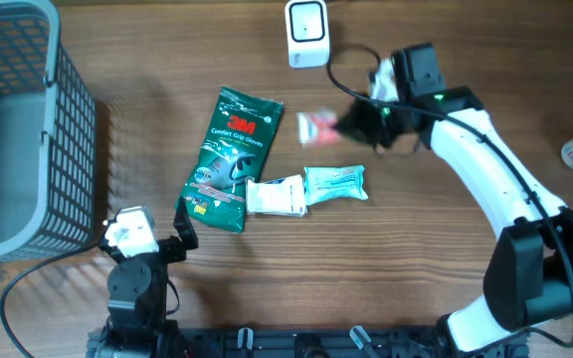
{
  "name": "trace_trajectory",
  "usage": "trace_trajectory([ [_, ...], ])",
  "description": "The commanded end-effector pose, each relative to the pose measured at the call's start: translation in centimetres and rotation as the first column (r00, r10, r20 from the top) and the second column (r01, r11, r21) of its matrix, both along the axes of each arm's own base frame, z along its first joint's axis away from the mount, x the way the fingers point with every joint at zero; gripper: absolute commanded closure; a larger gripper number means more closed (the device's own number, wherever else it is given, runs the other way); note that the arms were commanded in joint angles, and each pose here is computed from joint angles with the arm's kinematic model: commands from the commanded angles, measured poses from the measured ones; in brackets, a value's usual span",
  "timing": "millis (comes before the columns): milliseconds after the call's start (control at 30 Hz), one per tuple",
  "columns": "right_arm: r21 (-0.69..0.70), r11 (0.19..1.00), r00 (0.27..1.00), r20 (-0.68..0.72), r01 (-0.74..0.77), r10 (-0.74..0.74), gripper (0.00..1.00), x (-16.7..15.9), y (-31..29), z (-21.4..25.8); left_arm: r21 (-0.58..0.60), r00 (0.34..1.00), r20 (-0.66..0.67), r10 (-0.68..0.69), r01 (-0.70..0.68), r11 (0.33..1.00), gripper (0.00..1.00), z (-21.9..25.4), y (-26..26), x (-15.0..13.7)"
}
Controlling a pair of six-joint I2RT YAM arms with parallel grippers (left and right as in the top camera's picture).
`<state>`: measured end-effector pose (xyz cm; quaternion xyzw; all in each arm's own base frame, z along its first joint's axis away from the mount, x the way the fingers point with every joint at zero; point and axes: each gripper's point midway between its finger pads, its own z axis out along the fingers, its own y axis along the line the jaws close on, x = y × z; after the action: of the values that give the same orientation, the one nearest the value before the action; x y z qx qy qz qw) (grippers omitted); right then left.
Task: Scan the item barcode
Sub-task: 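Lift the red pack and hold it in front of the scanner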
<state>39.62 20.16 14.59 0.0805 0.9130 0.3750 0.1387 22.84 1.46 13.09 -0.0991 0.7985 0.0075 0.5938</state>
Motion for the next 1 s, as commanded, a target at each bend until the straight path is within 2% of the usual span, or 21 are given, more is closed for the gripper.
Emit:
trace_trajectory([
  [0, -0.013, 0.993, 0.937, 0.331, 0.121, -0.109, 0.95, 6.4, -0.4, 4.4, -0.018, 1.0, 0.004, -0.004, 0.004, 1.0, 0.0, -0.1, -0.2, 0.0],
  [33, -0.045, 0.97, 0.877, 0.439, 0.239, -0.196, 0.95, 8.9, -2.1, 5.6, -0.018, 1.0, 0.004, -0.004, 0.004, 1.0, 0.0, -0.1, -0.2, 0.0],
  [100, -0.063, 0.925, 0.792, 0.541, 0.375, -0.284, 0.95, 11.6, -4.1, 6.4, -0.018, 1.0, 0.004, -0.004, 0.004, 1.0, 0.0, -0.1, -0.2, 0.0],
  [200, -0.016, 0.919, 0.733, 0.609, 0.393, -0.303, 0.96, 14.2, -3.8, 5.9, -0.018, 1.0, 0.004, -0.004, 0.004, 1.0, 0.0, -0.1, -0.2, 0.0],
  [333, 0.081, 0.92, 0.636, 0.7, 0.383, -0.326, 0.95, 17.8, -2.0, 3.3, -0.018, 1.0, 0.004, -0.004, 0.004, 1.0, 0.0, -0.1, -0.2, 0.0],
  [433, 0.13, 0.894, 0.553, 0.745, 0.429, -0.373, 0.95, 19.5, -2.1, 1.1, -0.018, 1.0, 0.004, -0.004, 0.004, 1.0, 0.0, -0.1, -0.2, 0.0],
  [533, 0.174, 0.889, 0.539, 0.74, 0.423, -0.401, 0.96, 19.9, -1.4, -0.4, -0.018, 1.0, 0.004, -0.004, 0.004, 1.0, 0.0, -0.1, -0.2, 0.0],
  [667, 0.165, 0.887, 0.538, 0.742, 0.432, -0.4, 0.95, 20.9, -0.3, -1.8, -0.018, 1.0, 0.003, -0.004, 0.004, 1.0, 0.0, -0.1, -0.2, 0.0],
  [833, 0.185, 0.891, 0.515, 0.76, 0.414, -0.397, 0.95, 22.0, 1.0, 0.1, -0.018, 1.0, 0.003, -0.004, 0.004, 1.0, 0.0, -0.1, -0.2, 0.0],
  [967, 0.17, 0.912, 0.524, 0.773, 0.373, -0.359, 0.95, 22.0, 1.7, 1.4, -0.018, 1.0, 0.003, -0.004, 0.004, 1.0, 0.0, -0.1, -0.2, 0.0],
])
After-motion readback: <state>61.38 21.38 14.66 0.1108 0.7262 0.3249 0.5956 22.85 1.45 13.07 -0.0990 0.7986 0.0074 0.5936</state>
